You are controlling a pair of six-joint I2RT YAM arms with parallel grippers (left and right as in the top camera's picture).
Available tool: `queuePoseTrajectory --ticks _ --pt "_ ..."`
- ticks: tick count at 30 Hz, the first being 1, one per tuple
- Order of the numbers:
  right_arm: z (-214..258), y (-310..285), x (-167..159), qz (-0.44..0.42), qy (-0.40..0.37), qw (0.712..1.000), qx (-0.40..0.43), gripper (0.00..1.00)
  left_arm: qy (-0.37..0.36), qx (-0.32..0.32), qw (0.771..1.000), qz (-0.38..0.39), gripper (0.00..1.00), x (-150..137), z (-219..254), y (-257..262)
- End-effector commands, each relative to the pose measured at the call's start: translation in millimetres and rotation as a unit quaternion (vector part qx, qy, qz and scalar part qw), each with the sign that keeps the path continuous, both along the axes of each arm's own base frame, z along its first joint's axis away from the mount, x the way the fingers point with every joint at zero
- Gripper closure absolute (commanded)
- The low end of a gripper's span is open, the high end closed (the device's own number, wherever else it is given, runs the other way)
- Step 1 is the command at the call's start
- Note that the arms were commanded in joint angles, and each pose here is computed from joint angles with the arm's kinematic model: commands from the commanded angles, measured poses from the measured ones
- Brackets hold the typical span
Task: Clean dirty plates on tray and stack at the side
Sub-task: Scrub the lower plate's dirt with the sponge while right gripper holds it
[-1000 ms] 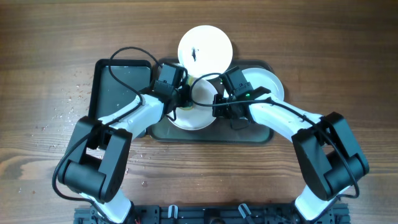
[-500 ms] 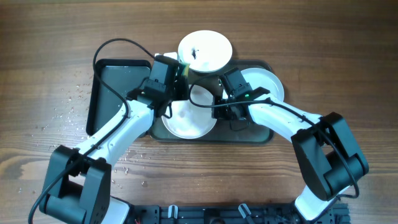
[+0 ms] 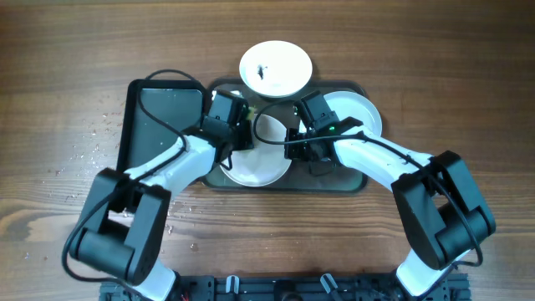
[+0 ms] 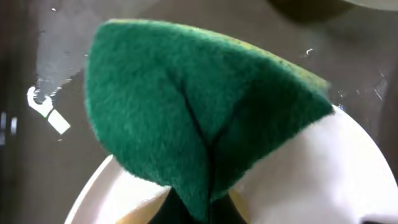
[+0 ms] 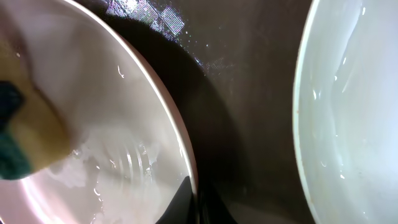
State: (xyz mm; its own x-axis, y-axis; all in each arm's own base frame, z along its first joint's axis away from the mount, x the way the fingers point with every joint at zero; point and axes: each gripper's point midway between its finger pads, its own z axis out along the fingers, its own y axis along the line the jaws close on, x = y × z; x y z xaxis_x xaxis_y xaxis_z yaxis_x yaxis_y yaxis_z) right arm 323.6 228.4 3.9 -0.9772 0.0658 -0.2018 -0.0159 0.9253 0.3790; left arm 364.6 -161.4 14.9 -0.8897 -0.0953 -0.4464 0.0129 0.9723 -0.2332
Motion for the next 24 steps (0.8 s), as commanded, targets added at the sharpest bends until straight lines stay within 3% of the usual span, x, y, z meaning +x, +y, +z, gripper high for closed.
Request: queuePoseTrajectory --ticks 1,7,13,21,24 --pt "-10 2 -6 0.011 0.012 1.000 -0.001 0.96 0.021 -0.013 0.999 -0.020 0.96 -17 -11 -26" --pt "-10 2 -6 0.012 0.013 1.000 -0.001 0.96 -0.018 -0.082 0.996 -0.043 0.96 -19 32 -64" --pt "-10 2 -6 0.012 0.013 1.000 -0.001 0.96 -0.072 -0.090 0.993 -0.012 0.96 -9 81 -44" --pt "-9 4 -5 0.012 0.011 1.000 0.002 0.96 0.071 -0.147 0.987 0.013 0.96 -44 62 -14" --pt "-8 6 -4 0.014 0.008 1.000 0.005 0.96 0.100 -0.140 0.985 0.028 0.96 -51 52 0"
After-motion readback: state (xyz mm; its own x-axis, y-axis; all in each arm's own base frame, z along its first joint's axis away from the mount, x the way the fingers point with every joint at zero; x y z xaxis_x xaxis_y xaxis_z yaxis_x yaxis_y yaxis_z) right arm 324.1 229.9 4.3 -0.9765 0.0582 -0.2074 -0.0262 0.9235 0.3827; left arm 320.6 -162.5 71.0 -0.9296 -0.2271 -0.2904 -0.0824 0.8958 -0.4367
